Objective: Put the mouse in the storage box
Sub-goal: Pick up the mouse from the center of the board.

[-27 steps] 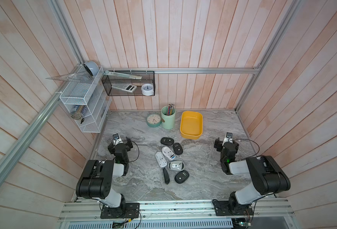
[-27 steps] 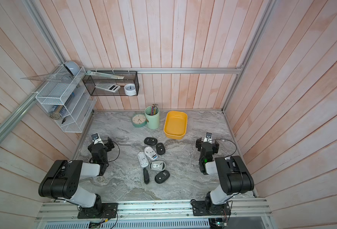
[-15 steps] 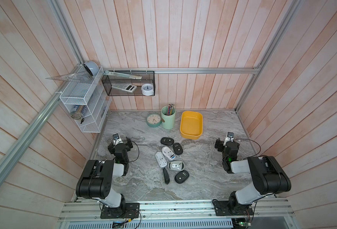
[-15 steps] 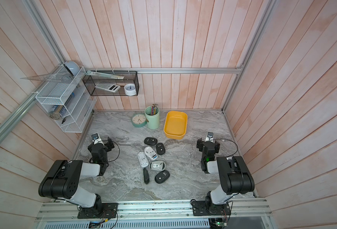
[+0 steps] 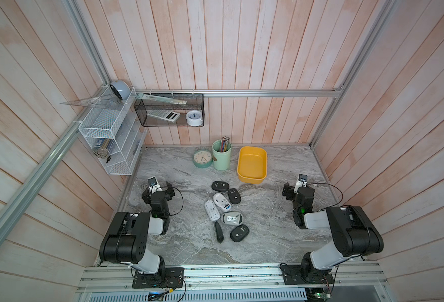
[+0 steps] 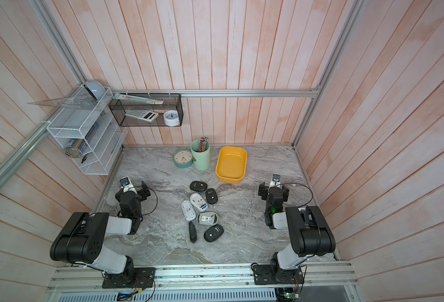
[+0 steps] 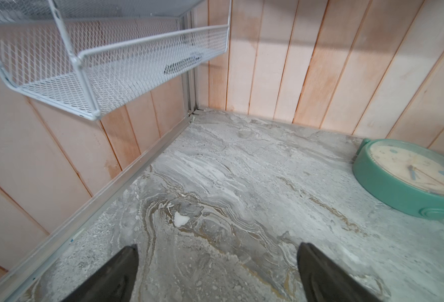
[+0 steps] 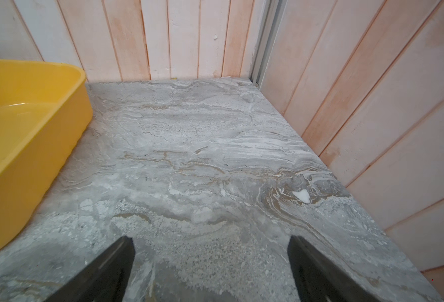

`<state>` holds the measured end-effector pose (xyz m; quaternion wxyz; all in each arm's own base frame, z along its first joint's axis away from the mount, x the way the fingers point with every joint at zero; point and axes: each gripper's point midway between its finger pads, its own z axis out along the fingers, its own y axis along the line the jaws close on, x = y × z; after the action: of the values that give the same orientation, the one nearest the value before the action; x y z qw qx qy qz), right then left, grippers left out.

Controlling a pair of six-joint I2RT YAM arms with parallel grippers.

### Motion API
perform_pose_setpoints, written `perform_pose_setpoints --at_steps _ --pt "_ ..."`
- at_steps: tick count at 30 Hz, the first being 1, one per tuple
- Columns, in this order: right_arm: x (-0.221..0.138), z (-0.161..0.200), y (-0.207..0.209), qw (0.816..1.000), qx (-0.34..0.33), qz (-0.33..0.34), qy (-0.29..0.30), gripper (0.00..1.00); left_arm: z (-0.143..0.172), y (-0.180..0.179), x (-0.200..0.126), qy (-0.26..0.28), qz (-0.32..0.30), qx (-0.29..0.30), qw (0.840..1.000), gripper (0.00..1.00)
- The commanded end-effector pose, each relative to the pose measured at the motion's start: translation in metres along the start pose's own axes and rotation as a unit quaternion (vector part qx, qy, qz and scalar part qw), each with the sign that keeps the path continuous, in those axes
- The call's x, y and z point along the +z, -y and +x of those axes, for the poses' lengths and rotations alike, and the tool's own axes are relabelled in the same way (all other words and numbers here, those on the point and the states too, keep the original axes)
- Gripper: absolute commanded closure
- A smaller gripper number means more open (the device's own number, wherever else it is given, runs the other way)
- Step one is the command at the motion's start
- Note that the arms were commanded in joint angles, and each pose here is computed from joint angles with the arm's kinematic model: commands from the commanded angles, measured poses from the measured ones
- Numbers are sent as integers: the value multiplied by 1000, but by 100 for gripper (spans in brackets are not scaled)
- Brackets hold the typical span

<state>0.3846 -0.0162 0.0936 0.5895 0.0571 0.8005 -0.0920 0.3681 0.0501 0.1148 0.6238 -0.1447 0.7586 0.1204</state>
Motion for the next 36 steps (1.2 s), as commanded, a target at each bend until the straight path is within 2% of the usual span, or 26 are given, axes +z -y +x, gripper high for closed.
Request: perform_pose_setpoints --at_steps 1,4,6,7,9,11,14,16,18,21,23,25,28,31,36 --pt "-20 -18 -15 998 -24 -25 51 2 -38 6 -30 71 -17 15 997 0" --pt "-34 -33 -32 994 -79 -20 66 2 -63 16 -48 72 -4 15 997 0" --pt "-48 -50 -54 988 -126 -29 83 2 -81 20 -58 66 19 -18 998 0" --pt "-56 -62 -60 987 -127 -28 98 2 -93 20 -65 67 32 -44 996 0" --pt "-74 -88 -67 987 -79 -46 130 2 -109 19 -75 59 45 -98 992 0" --pt "-91 -110 -75 987 -10 -100 129 2 -119 12 -85 29 37 -149 988 0" --pt "-114 -127 -84 982 63 -169 53 2 -116 -2 -97 -42 0 -198 979 0" --pt "-119 -127 -72 979 133 -154 -1 2 -114 -11 -108 -88 -24 -217 972 0" --pt "-116 -108 -50 968 215 -109 -66 2 -109 -24 -122 -133 -57 -243 959 0" --pt "-113 -84 -46 936 289 -142 -140 3 -123 -24 -136 -181 -26 -219 958 0" --pt "-110 -68 -48 922 308 -153 -178 3 -133 -30 -147 -206 -23 -195 959 0" --pt "-111 -58 -66 915 286 -187 -214 2 -142 -33 -158 -221 -18 -165 961 0" --pt "-115 -39 -90 916 233 -186 -268 3 -153 -34 -167 -228 -4 -132 965 0" --pt "-117 -27 -118 917 190 -196 -290 2 -158 -26 -168 -225 30 -98 969 0" --pt "-118 -14 -166 908 154 -220 -323 3 -149 -27 -159 -210 27 -74 975 0"
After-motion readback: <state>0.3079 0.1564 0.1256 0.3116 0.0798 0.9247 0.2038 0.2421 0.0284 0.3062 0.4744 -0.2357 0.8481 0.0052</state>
